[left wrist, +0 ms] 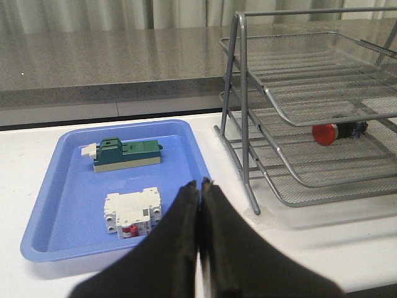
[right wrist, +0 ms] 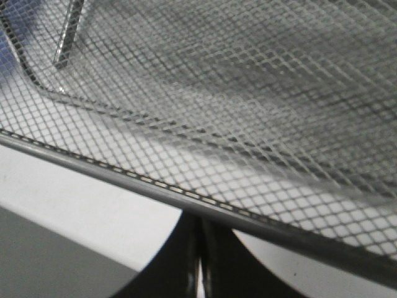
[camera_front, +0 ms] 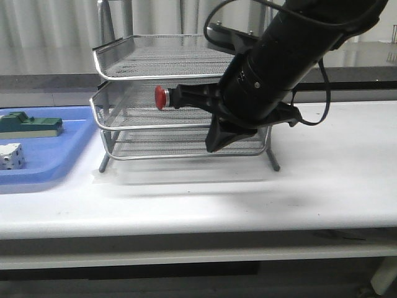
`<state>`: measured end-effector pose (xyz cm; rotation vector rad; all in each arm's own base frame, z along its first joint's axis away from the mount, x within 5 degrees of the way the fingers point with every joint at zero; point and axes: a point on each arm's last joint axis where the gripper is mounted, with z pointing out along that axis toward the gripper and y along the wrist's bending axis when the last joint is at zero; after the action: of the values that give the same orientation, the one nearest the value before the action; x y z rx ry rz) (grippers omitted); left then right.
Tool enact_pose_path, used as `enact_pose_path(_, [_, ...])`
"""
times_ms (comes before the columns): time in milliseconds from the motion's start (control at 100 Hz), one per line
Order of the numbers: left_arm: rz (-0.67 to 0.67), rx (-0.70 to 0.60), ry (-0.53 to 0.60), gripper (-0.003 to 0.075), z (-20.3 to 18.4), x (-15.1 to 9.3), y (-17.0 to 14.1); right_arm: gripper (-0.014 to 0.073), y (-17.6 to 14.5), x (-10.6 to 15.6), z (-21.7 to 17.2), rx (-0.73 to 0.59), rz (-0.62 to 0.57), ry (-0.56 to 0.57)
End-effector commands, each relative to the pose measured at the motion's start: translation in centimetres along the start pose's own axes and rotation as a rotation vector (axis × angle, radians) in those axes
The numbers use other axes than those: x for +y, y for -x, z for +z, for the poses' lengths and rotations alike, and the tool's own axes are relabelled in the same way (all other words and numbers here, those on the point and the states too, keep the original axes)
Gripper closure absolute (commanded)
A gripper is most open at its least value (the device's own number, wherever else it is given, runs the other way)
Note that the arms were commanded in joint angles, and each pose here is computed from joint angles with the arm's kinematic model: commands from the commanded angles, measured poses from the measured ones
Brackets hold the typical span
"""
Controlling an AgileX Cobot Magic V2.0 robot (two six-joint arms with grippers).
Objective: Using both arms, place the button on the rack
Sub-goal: 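Keep pushing the tray with the right gripper until it sits flush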
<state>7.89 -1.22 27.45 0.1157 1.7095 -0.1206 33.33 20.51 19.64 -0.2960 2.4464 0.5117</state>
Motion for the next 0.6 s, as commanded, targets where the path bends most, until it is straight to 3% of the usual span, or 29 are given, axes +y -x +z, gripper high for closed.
enact_pose_path(0, [-0.018, -0.105, 0.013, 0.0741, -0.2, 0.1, 1.7, 0.0662, 3.2, 0.1, -1.7, -0.153, -0.021, 0.005])
enact_pose_path(320, [-0.018, -0.105, 0.013, 0.0741, -0.2, 0.1, 1.7, 0.0662, 5.0, -0.3, -1.6, -0.211, -0.033, -0.007])
enact_pose_path(590, [-0.018, -0.105, 0.013, 0.0741, -0.2, 0.1, 1.7, 0.0662, 4.5, -0.3, -1.6, -0.160, -0.033, -0.002])
